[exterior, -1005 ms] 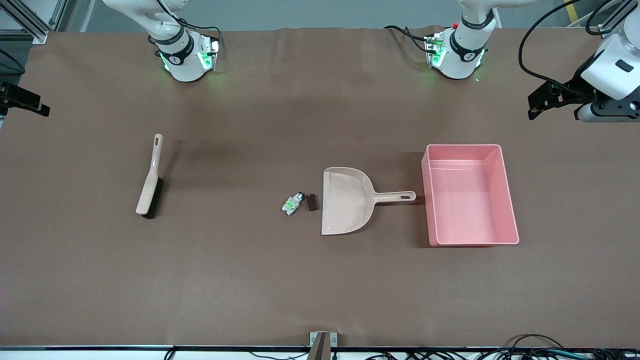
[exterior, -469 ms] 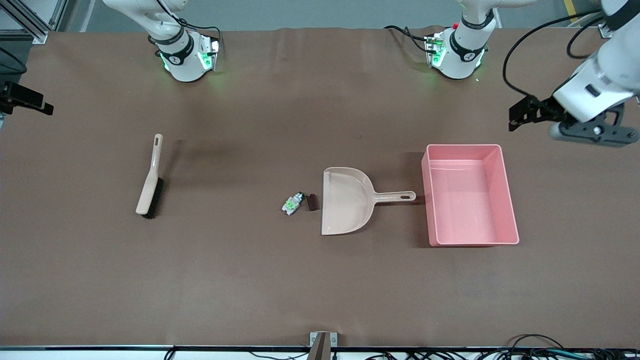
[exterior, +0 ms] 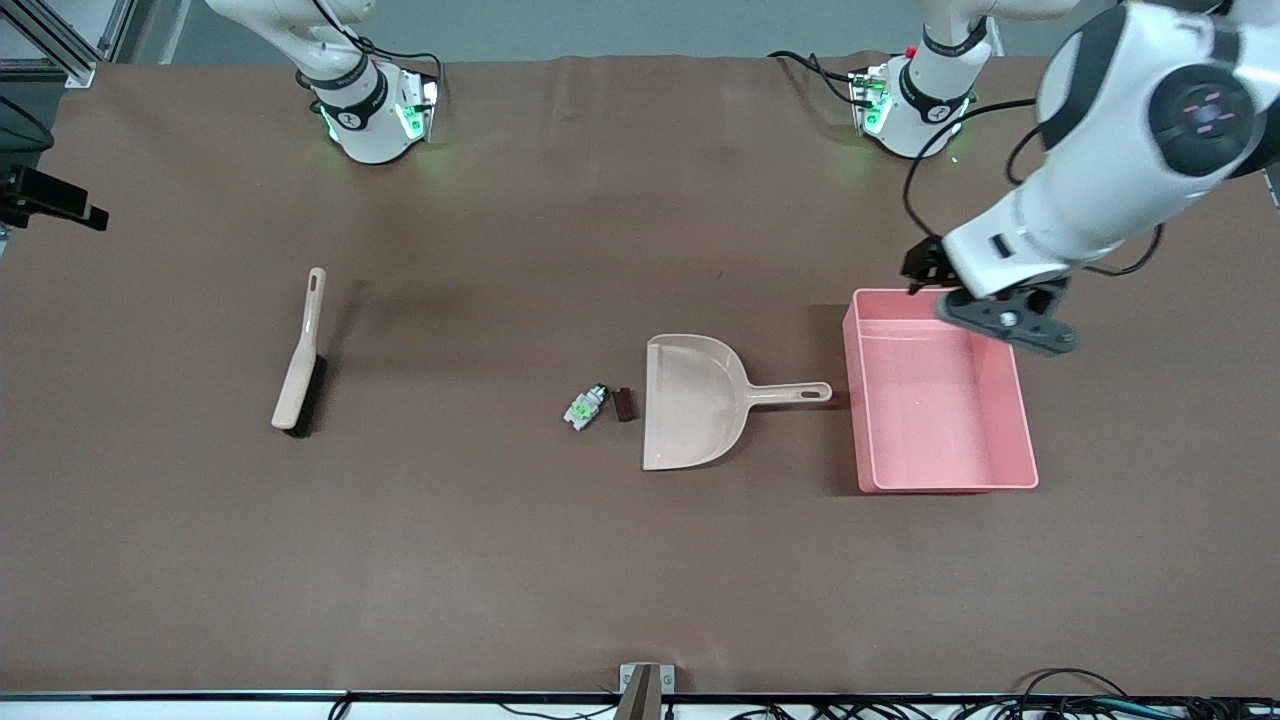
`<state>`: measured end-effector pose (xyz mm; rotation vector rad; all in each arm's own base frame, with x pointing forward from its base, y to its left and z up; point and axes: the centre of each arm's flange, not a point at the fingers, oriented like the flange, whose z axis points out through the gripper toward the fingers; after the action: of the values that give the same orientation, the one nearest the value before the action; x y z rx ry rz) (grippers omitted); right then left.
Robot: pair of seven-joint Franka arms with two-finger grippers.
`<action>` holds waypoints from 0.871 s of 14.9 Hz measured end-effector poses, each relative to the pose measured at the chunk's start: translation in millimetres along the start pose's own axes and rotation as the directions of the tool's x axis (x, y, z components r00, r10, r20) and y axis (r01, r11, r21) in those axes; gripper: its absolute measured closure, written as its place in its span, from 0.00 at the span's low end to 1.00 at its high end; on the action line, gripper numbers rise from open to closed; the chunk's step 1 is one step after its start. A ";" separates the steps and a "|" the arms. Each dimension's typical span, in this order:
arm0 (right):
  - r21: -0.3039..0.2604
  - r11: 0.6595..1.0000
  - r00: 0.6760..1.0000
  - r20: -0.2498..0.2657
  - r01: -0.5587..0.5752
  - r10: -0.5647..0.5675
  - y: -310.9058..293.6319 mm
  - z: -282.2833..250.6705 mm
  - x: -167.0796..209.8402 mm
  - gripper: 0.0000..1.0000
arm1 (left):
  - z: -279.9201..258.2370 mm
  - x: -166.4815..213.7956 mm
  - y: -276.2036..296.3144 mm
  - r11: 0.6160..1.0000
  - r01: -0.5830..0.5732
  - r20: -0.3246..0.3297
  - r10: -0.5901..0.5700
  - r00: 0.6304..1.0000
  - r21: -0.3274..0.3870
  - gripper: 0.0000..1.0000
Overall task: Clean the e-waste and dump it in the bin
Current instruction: 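Move the left gripper toward the dustpan handle while the right gripper reaches the brush, then grasp the dustpan handle with the left gripper while the right gripper grasps the brush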
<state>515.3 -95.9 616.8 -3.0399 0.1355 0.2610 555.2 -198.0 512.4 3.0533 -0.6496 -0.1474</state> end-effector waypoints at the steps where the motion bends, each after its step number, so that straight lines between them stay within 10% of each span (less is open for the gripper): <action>1: 0.001 1.000 1.000 -0.019 -0.002 0.002 1.6 11.0 1.6 0.00 | 11.4 7.6 13.5 1.000 -0.028 0.006 0.028 1.000 0.008 0.00; 6: 0.011 1.000 0.999 -0.045 -0.011 0.012 8.4 107.4 -1.7 0.00 | 66.7 35.9 60.7 0.982 -0.190 0.029 0.189 0.981 0.021 0.00; 13: 0.007 1.000 0.997 -0.080 -0.023 0.024 12.3 210.4 -5.0 0.00 | 132.5 61.1 76.5 0.867 -0.498 0.057 0.496 0.866 0.029 0.07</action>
<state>474.3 -87.8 410.1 -3.0456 0.1774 0.1407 567.1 -292.2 377.8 2.8032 -1.4295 -0.1964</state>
